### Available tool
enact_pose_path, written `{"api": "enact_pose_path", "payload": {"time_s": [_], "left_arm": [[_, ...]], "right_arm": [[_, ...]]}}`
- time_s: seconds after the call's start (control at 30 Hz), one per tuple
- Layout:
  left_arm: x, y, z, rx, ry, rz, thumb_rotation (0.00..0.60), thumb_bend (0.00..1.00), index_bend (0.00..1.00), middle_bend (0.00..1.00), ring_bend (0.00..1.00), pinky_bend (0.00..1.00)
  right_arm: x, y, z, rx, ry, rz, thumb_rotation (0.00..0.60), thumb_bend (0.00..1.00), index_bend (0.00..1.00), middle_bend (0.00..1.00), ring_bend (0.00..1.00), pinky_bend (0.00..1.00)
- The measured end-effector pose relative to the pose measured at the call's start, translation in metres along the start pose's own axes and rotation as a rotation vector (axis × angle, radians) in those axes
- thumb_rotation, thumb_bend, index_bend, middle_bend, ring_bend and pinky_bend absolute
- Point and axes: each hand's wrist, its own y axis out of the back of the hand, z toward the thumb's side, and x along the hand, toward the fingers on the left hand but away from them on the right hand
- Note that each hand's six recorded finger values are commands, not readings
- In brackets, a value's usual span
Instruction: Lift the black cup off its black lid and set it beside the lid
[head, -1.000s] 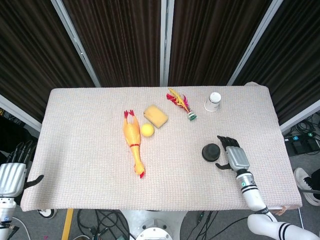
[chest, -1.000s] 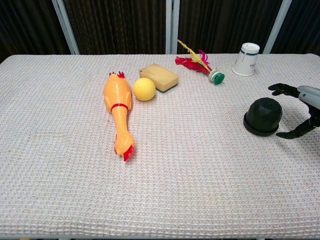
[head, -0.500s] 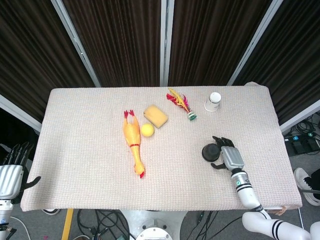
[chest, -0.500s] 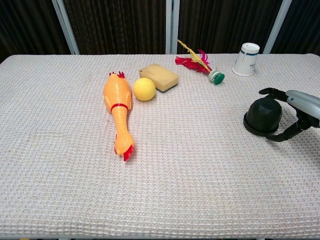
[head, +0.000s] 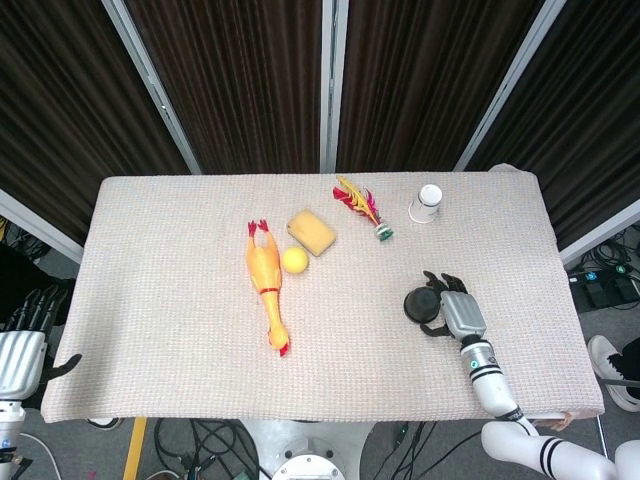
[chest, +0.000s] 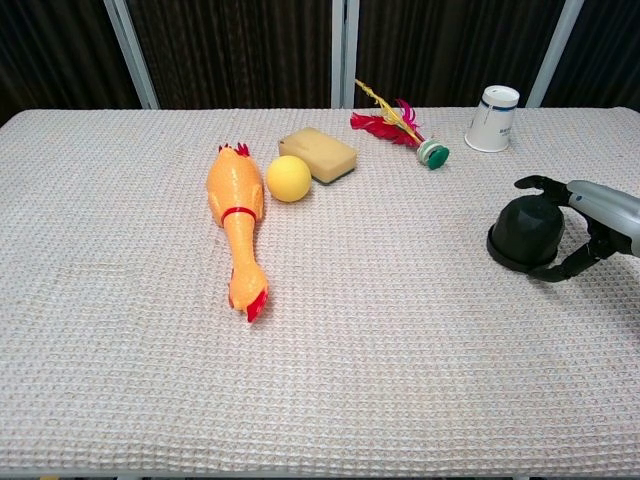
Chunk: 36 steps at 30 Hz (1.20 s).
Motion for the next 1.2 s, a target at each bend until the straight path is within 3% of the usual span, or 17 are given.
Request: {"api": "enact_pose_path", "payload": {"time_s": [0.27, 0.63, 1.2], "left_arm": [[-0.0004, -0.0001, -0.0002, 0.0, -0.001, -0.003, 0.6, 0.13, 0.04, 0.03, 0.0, 0.19], [0.0001, 0.001, 0.0007, -0.002, -0.008, -0.001, 0.6, 0.13, 0.04, 0.03, 0.0, 0.19], [0.0008, 0.0009, 0.0016, -0.008, -0.009, -0.003, 0.6, 0.13, 0.04, 0.03, 0.0, 0.19]], "right_arm": [[-0.0018, -0.0019, 0.0009, 0.007, -0.001, -0.002, 0.6, 0.11, 0.0, 0.23, 0.0, 0.0], [-0.0015, -0.0012, 0.0045, -0.015, 0.026, 0.017, 0.6, 0.09, 0.0, 0.18, 0.0, 0.0], [-0.0032, 0.0046, 0.0069, -0.007, 0.03, -0.04, 0.6, 0.14, 0.0, 0.33, 0.0, 0.0]]}}
